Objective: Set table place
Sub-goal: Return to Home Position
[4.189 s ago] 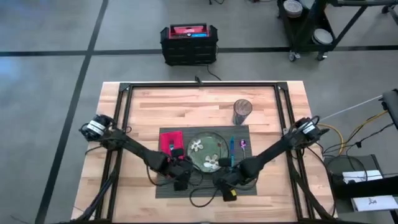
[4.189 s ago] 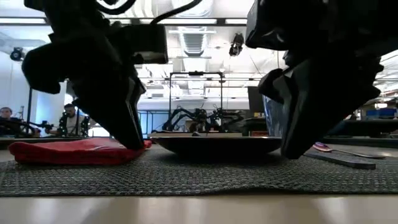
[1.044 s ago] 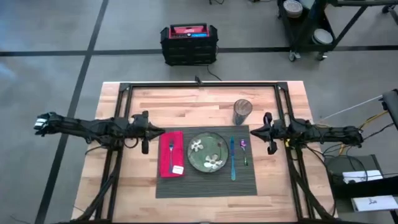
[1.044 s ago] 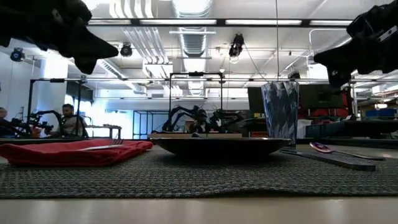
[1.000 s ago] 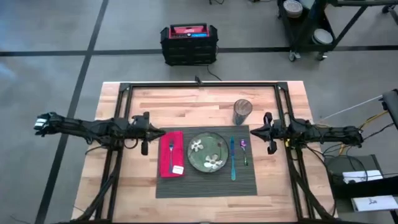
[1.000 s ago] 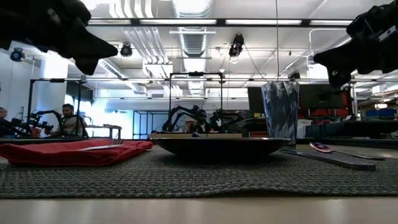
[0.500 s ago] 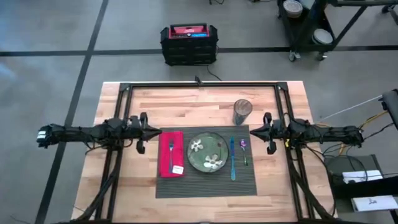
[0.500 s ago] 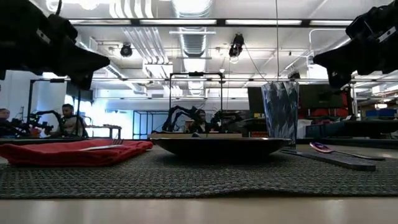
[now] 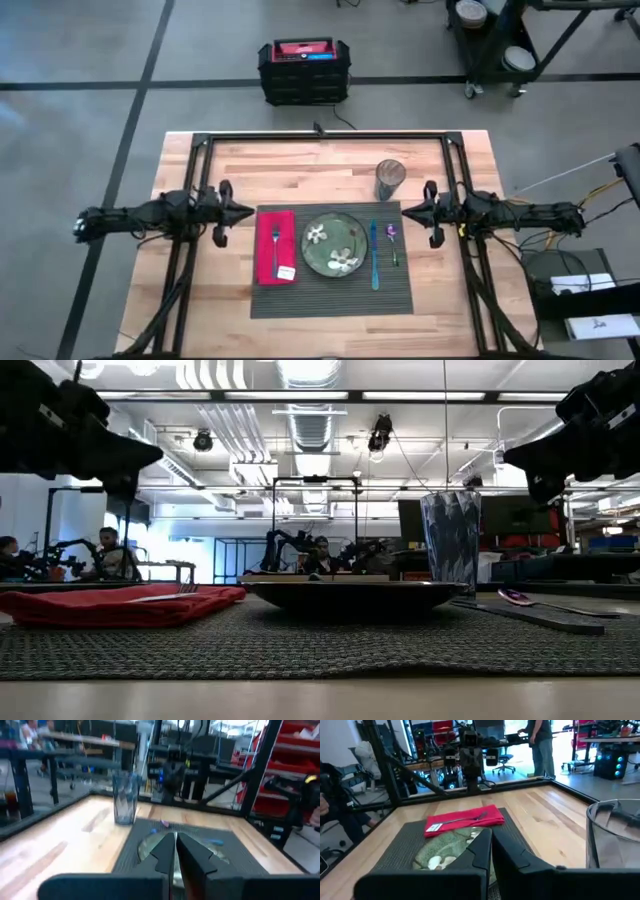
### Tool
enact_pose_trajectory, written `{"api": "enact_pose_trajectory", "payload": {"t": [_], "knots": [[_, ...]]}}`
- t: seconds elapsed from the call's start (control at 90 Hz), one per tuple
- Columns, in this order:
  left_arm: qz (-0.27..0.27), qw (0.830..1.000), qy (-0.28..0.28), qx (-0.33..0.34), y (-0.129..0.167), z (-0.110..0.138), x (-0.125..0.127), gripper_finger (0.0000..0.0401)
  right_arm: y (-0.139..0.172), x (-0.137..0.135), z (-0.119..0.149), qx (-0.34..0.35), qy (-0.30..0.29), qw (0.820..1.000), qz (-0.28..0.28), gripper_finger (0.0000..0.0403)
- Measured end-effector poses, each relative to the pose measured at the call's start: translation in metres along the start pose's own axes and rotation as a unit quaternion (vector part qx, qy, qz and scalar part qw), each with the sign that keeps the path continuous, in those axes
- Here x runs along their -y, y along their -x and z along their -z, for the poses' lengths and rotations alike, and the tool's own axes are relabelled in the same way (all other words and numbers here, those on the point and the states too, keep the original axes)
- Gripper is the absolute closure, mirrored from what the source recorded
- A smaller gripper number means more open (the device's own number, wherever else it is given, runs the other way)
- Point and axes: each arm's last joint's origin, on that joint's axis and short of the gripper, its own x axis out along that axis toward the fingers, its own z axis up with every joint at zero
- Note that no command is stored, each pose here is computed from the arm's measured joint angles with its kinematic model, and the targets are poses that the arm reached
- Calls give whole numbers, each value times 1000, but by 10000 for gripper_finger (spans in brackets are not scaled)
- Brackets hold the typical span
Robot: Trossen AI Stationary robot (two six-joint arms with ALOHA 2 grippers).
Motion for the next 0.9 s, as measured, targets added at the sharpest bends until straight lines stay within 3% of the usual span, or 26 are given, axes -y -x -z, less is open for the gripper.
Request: {"api": "enact_pose_trajectory", "payload": {"t": [0.367,0.533,0.9], "knots": [[-12,1000,0,-6,-1,1,-1,393,0,0,0,0,28,1000,2,403],[-16,1000,0,-21,-3,2,-1,393,-1,0,1,-5,0,1000,2,403],[-21,998,-1,-54,-7,7,-2,393,-1,0,1,-5,1,1000,3,403]]}}
